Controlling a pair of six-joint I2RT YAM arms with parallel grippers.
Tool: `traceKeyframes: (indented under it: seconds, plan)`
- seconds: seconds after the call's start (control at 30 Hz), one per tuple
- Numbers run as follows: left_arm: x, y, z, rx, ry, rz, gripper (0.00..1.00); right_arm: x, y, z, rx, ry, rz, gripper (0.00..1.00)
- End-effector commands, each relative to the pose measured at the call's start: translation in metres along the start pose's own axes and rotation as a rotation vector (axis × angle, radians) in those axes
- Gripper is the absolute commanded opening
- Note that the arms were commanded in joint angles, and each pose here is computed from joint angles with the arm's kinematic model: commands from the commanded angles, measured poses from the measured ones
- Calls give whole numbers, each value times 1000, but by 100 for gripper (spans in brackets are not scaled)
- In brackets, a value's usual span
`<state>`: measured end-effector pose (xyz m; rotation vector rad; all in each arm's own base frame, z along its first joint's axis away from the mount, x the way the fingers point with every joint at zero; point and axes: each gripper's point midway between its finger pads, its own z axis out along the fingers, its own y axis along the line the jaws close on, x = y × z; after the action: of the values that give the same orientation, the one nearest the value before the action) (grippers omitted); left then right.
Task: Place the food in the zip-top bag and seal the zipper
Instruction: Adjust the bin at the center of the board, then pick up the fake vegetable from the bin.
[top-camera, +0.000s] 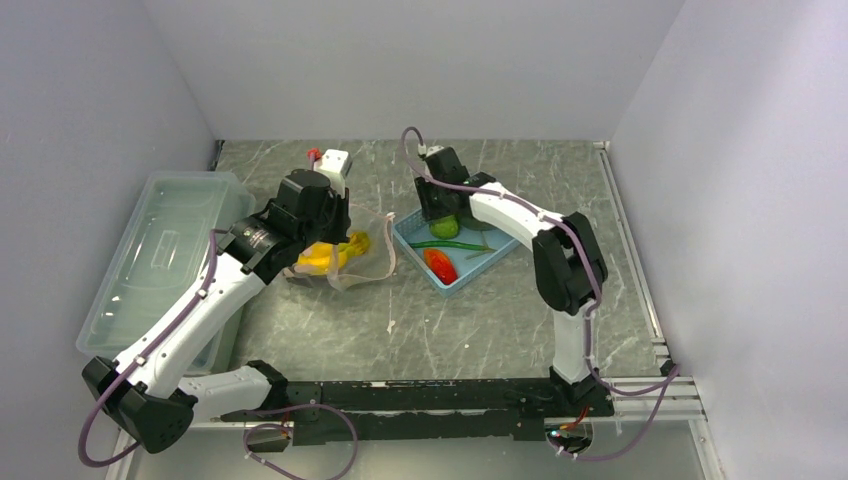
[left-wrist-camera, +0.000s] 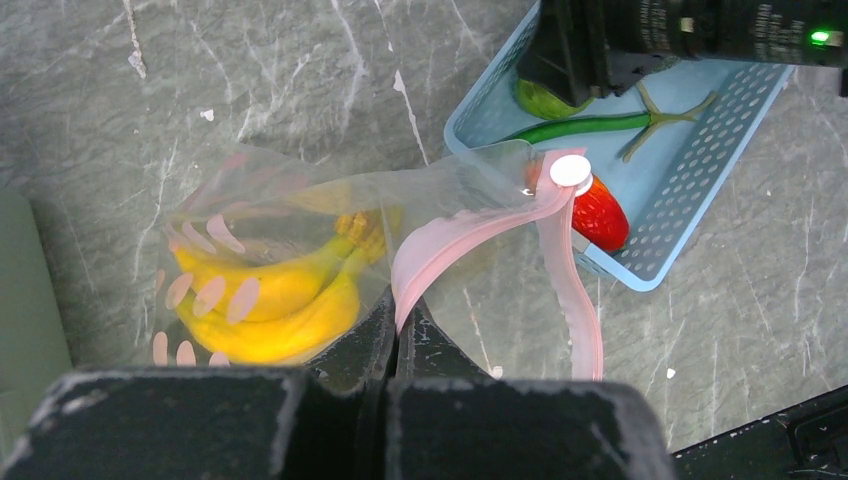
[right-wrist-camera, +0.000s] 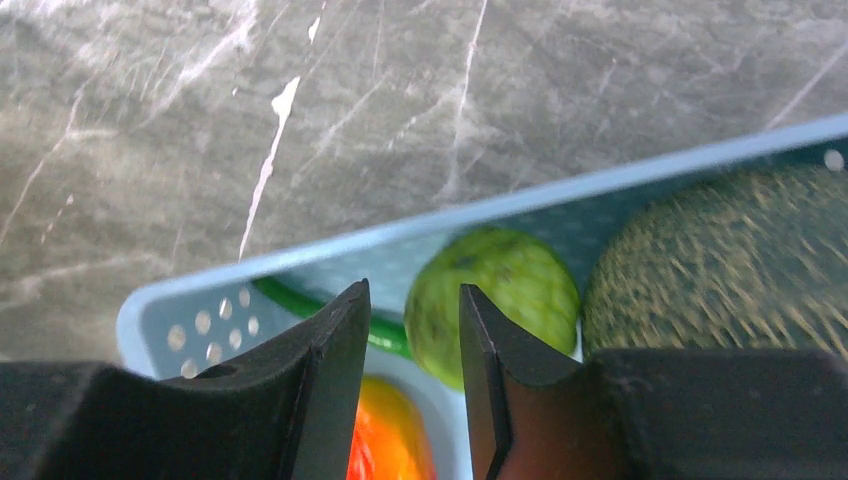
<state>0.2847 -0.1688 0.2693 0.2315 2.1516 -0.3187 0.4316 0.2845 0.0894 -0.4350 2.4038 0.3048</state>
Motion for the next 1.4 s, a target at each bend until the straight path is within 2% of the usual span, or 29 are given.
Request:
traceKeyframes:
  seconds: [0.0, 0.2, 0.57, 0.87, 1.37]
  plan:
    - [-15, -1, -8, 13, -66, -2, 0, -29, 5, -53, -24, -116, -35, 43]
    - [-15, -1, -8, 13, -65, -2, 0, -6, -14, -77, 43, -106, -54, 47]
    - [-15, -2, -7, 21, -62, 0, 0, 42, -53, -92, 152, -24, -82, 48]
    - [-15, -3, -8, 24, -62, 2, 0, 79, -71, -74, 170, 50, -22, 50]
    - [-13, -2, -6, 21, -56, 5, 0, 96, -100, -36, 201, 86, 75, 52]
